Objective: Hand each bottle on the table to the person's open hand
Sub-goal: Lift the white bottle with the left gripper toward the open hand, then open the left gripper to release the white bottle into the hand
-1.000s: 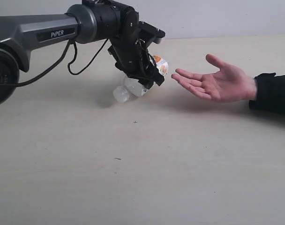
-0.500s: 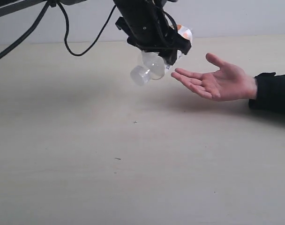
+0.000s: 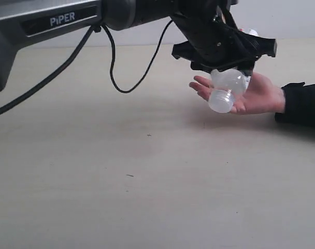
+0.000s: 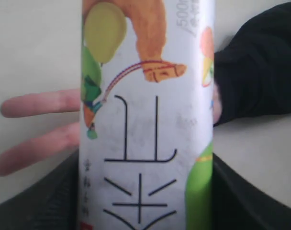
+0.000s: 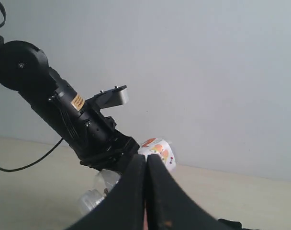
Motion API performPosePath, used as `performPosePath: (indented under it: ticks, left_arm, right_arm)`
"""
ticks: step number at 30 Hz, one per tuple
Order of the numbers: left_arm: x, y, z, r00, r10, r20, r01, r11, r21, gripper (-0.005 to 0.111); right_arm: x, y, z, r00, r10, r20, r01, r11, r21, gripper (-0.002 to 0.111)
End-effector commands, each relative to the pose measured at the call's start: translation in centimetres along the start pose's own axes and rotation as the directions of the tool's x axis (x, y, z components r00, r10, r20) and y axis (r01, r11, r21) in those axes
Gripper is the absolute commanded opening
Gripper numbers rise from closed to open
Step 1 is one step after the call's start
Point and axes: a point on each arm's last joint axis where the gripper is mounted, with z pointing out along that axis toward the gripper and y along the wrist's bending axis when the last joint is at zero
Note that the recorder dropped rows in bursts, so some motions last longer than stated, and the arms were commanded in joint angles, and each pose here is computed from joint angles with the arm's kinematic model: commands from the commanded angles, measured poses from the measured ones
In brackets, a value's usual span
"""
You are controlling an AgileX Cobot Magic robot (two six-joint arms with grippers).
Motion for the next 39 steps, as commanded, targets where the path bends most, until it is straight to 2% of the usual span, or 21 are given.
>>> performPosePath:
  ticks: [1, 7, 10, 11, 18, 19, 20, 26, 32, 39]
  left_arm:
    - [0.8, -1.3, 1.2, 0.991, -0.123, 0.059, 0.119, 0.991, 0.059, 0.000]
    - [3.1, -1.9, 3.8, 0.943, -0.301, 0.145, 0.278, 0.947, 0.160, 0.000]
    - [4.5, -2.4, 4.9, 0.897, -0.398, 0.195, 0.345, 0.903, 0.254, 0.000]
    - [5.0, -2.6, 5.2, 0.865, -0.445, 0.233, 0.364, 0.874, 0.321, 0.000]
    - [6.2, -1.5, 6.0, 0.804, -0.532, 0.266, 0.419, 0.824, 0.380, 0.000]
    - [6.2, -1.4, 6.0, 0.808, -0.520, 0.277, 0.405, 0.832, 0.378, 0.000]
    - [6.1, -1.4, 5.8, 0.832, -0.461, 0.308, 0.346, 0.866, 0.361, 0.000]
    - [5.0, -1.8, 3.5, 0.849, -0.413, 0.329, 0.296, 0.888, 0.351, 0.000]
    - [5.4, -1.5, 3.8, 0.856, -0.423, 0.299, 0.322, 0.887, 0.332, 0.000]
    - [6.2, 0.5, 4.6, 0.843, -0.459, 0.281, 0.380, 0.877, 0.292, 0.000]
  right_arm:
    - [0.1, 0.0, 0.0, 1.000, -0.011, 0.003, 0.011, 1.000, 0.006, 0.000]
    - [0.1, 0.0, 0.0, 1.000, -0.011, 0.003, 0.011, 1.000, 0.006, 0.000]
    - [0.1, 0.0, 0.0, 1.000, -0.011, 0.003, 0.011, 1.000, 0.006, 0.000]
    - [0.1, 0.0, 0.0, 1.000, -0.011, 0.003, 0.011, 1.000, 0.006, 0.000]
    - [0.1, 0.0, 0.0, 1.000, -0.011, 0.003, 0.011, 1.000, 0.006, 0.000]
    - [0.1, 0.0, 0.0, 1.000, -0.011, 0.003, 0.011, 1.000, 0.006, 0.000]
    - [0.1, 0.0, 0.0, 1.000, -0.011, 0.003, 0.011, 1.000, 0.006, 0.000]
    - [0.1, 0.0, 0.0, 1.000, -0.011, 0.003, 0.011, 1.000, 0.006, 0.000]
    - [0.1, 0.0, 0.0, 1.000, -0.011, 0.003, 0.011, 1.000, 0.006, 0.000]
    - [0.1, 0.0, 0.0, 1.000, -0.006, 0.003, 0.006, 1.000, 0.005, 0.000]
